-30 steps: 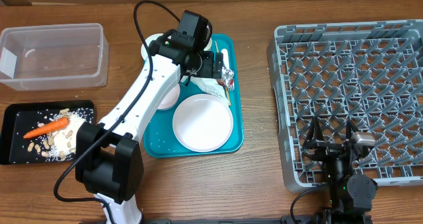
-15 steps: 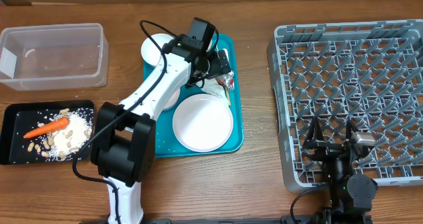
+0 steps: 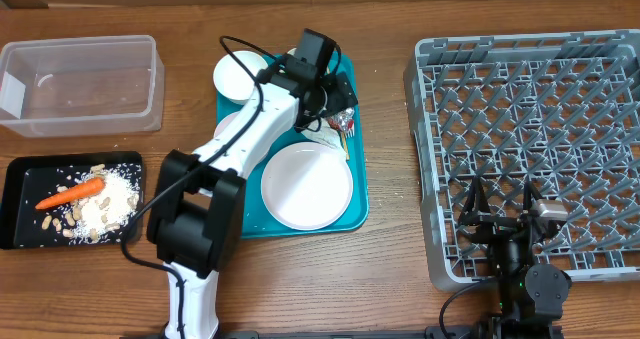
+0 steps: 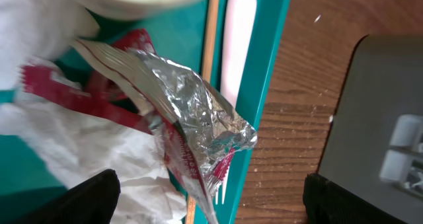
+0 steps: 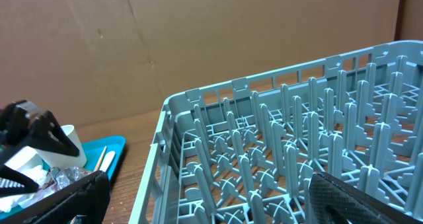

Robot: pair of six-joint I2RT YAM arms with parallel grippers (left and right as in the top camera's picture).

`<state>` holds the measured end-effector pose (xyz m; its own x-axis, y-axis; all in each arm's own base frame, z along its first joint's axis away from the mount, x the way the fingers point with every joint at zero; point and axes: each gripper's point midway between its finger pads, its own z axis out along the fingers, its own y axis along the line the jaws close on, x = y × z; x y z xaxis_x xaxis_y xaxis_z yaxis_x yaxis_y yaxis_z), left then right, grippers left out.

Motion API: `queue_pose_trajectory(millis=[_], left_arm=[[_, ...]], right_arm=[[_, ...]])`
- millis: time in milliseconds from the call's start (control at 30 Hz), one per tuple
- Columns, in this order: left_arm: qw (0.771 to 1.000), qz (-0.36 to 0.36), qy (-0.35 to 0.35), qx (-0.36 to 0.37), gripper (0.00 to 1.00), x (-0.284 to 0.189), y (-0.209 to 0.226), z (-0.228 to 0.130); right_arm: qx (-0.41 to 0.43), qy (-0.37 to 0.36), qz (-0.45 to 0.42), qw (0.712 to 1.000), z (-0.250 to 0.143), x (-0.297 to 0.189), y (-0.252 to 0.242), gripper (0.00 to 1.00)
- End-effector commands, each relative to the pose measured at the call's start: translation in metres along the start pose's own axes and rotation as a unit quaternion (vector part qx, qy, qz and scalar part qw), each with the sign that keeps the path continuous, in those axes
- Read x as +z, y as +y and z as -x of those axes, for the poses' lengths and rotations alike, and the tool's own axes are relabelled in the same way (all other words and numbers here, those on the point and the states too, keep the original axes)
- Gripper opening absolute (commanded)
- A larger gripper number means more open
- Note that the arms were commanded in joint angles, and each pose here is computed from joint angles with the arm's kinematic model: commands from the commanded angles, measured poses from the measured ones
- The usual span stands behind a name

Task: Sort waste into correct bins and load items into the dishwasher rack
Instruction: 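Move the left gripper to the foil wrapper and grasp it, then carry the foil wrapper left and drop it into the clear bin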

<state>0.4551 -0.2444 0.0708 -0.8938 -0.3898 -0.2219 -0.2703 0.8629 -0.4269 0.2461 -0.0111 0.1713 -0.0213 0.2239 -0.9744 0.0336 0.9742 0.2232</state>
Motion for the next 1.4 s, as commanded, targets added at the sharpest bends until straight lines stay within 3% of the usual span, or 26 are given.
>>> queue_pose_trajectory(millis=[0,133,267,500,600,800,1100,1367], left_arm=[[1.000,0.001,-0.006,-0.009,0.91,0.009,-0.004,0.001],[1.000,0.011,-0.017,-0.009,0.84,0.009,0.000,0.004],[0.999,0.024,-0.031,-0.009,0.65,0.009,0.004,0.009],[0.999,0.035,-0.020,-0.009,0.57,0.011,0.010,0.002],[0.999,0.036,-0.019,-0.007,0.33,0.012,0.009,0.000],[0.999,0.038,-0.016,-0.007,0.06,0.012,0.011,-0.001],[1.000,0.016,0.001,-0.002,0.04,-0.006,-0.001,-0.006],[0.999,-0.021,-0.018,0.040,0.04,-0.067,-0.023,-0.001]], right_arm=[[0.001,-0.004,-0.003,1.000,-0.001,0.000,-0.002,1.00],[0.001,-0.004,-0.003,1.000,-0.001,0.000,-0.002,1.00],[0.001,-0.004,-0.003,1.000,-0.001,0.000,-0.002,1.00],[0.001,-0.004,-0.003,1.000,-0.001,0.000,-0.002,1.00],[0.001,-0.004,-0.003,1.000,-0.001,0.000,-0.002,1.00],[0.001,-0.004,-0.003,1.000,-0.001,0.000,-0.002,1.00],[0.001,-0.004,-0.003,1.000,-0.001,0.000,-0.002,1.00],[0.001,-0.004,-0.003,1.000,-0.001,0.000,-0.002,1.00]])
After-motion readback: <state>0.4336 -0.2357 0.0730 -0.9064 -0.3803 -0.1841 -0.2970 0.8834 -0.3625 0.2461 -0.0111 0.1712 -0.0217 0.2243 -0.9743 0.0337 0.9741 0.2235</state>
